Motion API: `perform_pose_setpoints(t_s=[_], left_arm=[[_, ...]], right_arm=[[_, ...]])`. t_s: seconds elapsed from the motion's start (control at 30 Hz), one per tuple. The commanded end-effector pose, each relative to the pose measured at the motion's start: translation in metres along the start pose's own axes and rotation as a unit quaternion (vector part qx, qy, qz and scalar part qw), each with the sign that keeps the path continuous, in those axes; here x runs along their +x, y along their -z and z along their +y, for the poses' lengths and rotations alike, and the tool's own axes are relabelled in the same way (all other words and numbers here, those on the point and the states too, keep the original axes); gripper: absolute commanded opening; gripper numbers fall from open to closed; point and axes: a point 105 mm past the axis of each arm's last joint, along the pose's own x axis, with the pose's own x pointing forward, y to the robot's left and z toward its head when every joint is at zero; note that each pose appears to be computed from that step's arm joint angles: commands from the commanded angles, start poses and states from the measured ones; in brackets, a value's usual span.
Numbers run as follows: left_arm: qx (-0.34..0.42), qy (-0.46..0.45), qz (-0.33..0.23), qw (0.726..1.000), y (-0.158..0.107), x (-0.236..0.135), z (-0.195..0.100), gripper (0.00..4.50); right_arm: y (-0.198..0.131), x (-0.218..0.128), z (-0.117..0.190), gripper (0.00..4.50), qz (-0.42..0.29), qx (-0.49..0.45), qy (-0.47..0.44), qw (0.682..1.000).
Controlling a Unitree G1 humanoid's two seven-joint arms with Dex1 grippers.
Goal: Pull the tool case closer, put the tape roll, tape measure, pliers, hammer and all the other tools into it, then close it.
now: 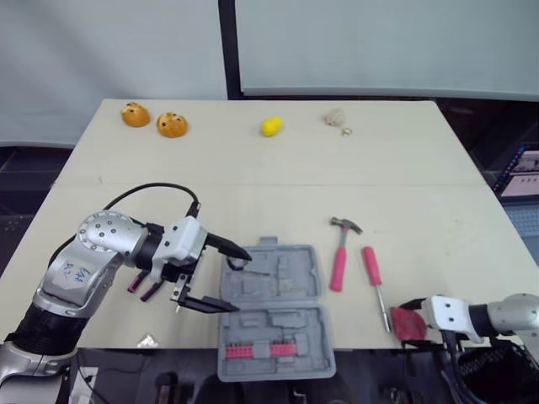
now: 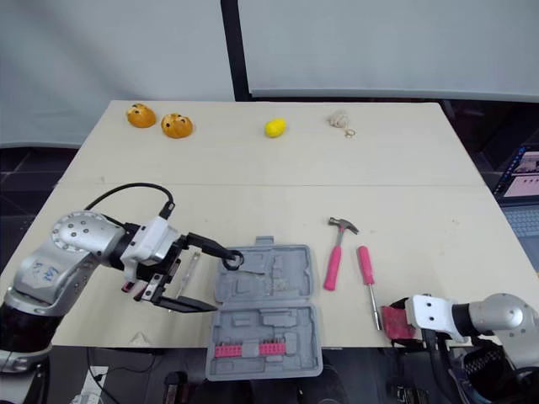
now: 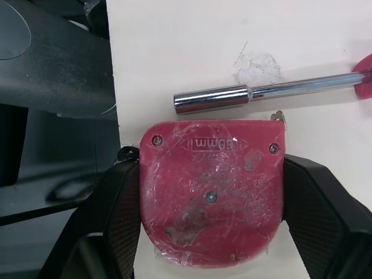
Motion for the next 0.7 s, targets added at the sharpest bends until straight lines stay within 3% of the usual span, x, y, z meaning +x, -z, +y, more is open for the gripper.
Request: perform_pose_setpoints(t_s=[0.03,0.17,0.27,0.43,0.7], left_arm=[[0.005,-0.033,0.011,0.999,0.004,-0.013,0.007,4.5],[-0.003,-0.053,0.021,0.998,0.014,-0.019,0.011,4.5],[-0.019,-0.072,0.033,0.997,0.027,-0.029,0.01,4.5],[-0.024,-0.086,0.042,0.995,0.039,-0.033,0.012,4.5],[-0.019,-0.086,0.043,0.995,0.045,-0.03,0.014,4.5]], right_arm=[[-0.019,-0.017,-0.008,2.9,-0.003,0.006,0.008,1.0],[-0.046,-0.025,-0.006,2.9,0.006,0.009,-0.014,1.0],[-0.107,-0.026,-0.027,2.9,-0.008,0.018,-0.016,1.0],[-0.169,-0.01,-0.048,2.9,-0.023,-0.005,-0.039,0.999],[-0.196,0.041,-0.08,2.9,0.037,-0.037,-0.046,0.998]])
